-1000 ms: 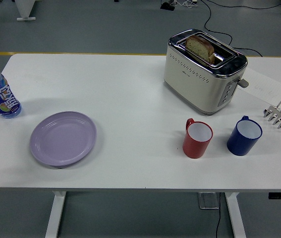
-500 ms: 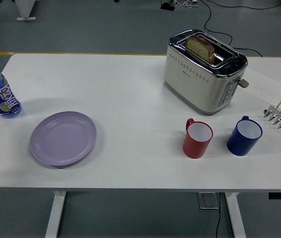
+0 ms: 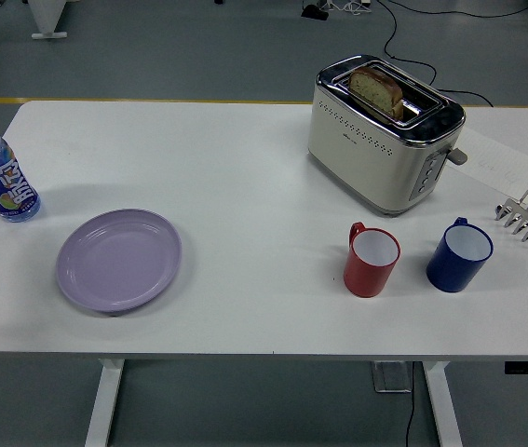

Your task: Push plate across desktop

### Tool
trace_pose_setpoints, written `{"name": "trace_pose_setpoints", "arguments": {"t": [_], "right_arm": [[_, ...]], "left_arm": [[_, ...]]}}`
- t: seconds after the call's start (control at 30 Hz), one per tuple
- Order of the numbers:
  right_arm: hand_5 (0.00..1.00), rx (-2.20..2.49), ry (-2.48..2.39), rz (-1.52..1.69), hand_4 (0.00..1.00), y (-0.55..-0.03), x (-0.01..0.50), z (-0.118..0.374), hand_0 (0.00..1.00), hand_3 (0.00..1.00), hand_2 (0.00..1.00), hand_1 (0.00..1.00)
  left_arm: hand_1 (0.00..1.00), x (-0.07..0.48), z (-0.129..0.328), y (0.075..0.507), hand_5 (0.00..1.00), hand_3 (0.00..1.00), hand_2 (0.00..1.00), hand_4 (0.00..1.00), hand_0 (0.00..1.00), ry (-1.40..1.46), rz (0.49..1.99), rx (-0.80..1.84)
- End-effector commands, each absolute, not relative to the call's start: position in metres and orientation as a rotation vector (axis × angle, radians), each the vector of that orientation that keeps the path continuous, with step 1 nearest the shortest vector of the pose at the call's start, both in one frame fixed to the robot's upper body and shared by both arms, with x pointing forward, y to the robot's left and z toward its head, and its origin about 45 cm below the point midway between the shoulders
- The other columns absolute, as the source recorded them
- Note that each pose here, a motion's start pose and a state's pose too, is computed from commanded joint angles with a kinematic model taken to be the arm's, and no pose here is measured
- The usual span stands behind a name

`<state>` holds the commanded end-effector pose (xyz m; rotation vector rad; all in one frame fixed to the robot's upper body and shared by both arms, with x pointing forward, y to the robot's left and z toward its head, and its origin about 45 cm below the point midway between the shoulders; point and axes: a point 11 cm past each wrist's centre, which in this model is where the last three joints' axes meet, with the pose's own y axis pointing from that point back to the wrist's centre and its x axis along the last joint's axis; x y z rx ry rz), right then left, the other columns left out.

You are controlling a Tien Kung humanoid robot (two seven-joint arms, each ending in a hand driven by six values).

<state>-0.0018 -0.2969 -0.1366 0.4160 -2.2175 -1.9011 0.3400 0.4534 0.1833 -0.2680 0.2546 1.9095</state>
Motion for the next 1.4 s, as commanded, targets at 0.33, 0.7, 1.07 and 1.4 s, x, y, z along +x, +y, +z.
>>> {"name": "trace_pose_setpoints", "arguments": {"t": [0.33,0.7,1.07,1.4], "right_arm": [[0.764,0.415,-2.217,-1.901,0.481,-0.297,-0.002,-0.137,0.624,0.676,0.678,0.538],[0.767,0.439,-2.208,-1.889,0.475,-0.300,0.018,-0.136,0.623,0.674,0.676,0.536],[0.764,0.448,-2.193,-1.869,0.473,-0.303,0.017,-0.136,0.623,0.674,0.674,0.534],[0.761,0.412,-2.195,-1.870,0.472,-0.302,-0.001,-0.137,0.622,0.672,0.672,0.532]], "left_arm": [[0.776,0.341,0.183,0.453,0.998,0.695,0.771,0.528,0.759,0.256,1.910,-0.268],[0.774,0.333,0.189,0.464,0.998,0.694,0.769,0.529,0.760,0.238,1.933,-0.283],[0.774,0.327,0.184,0.465,0.998,0.693,0.768,0.529,0.759,0.243,1.933,-0.275],[0.773,0.327,0.173,0.455,0.998,0.692,0.766,0.528,0.759,0.204,1.895,-0.215]]}}
